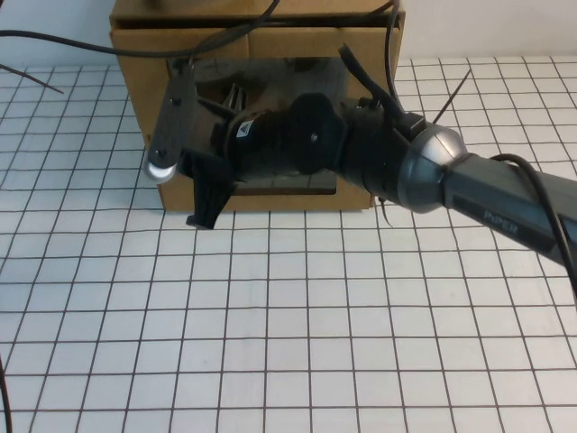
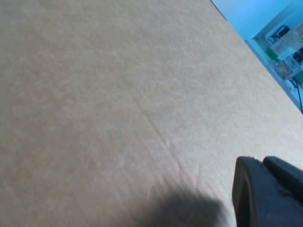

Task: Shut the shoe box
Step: Close the shoe box with your right arm

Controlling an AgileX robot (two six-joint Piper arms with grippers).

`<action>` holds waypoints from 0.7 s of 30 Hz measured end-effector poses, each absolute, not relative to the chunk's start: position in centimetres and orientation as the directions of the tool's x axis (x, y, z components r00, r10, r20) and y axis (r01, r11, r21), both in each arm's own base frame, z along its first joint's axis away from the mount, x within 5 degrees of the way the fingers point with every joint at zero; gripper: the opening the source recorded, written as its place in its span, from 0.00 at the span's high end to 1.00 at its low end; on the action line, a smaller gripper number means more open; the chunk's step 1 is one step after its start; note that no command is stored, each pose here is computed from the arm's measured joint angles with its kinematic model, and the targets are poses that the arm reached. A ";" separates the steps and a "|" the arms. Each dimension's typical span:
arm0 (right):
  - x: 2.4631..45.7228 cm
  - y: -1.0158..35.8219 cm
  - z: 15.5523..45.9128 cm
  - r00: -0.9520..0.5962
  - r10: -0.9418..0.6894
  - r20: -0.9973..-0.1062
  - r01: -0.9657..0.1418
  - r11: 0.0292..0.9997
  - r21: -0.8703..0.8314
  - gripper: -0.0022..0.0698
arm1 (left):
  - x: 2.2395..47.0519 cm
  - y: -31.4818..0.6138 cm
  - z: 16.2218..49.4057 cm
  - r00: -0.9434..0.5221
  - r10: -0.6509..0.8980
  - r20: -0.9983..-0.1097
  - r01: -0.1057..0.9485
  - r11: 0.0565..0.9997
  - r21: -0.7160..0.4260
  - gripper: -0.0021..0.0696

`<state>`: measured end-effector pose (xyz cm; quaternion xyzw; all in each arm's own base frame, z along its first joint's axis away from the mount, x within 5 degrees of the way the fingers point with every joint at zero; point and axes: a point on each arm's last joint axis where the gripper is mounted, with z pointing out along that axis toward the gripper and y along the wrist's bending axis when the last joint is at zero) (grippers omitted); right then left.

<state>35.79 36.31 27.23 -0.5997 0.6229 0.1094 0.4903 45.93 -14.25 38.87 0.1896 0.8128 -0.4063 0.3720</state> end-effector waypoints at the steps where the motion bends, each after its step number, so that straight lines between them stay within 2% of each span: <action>1: 35.8 36.3 27.3 0.200 -0.644 -0.739 -0.848 0.265 -0.460 0.98 | 45.9 -14.2 38.9 -0.651 0.006 -0.759 0.611 0.598 -0.519 0.97; 5: 35.7 36.0 28.2 0.211 -0.649 -0.731 -0.828 0.280 -0.487 0.98 | 45.9 -14.2 38.9 -0.651 0.006 -0.759 0.611 0.598 -0.519 0.97; 14: 34.7 34.9 32.7 0.262 -0.606 -0.751 -0.787 0.317 -0.530 0.98 | 46.0 -14.0 38.9 -0.652 0.002 -0.758 0.607 0.600 -0.521 0.97; 18: 35.5 34.0 32.8 0.247 -0.612 -0.751 -0.779 0.335 -0.529 0.98 | 46.0 -14.0 38.9 -0.652 0.002 -0.758 0.607 0.600 -0.521 0.97; 21: 37.2 32.5 32.7 0.211 -0.602 -0.770 -0.752 0.404 -0.521 0.98 | 46.0 -14.0 38.9 -0.653 0.004 -0.757 0.608 0.599 -0.521 0.97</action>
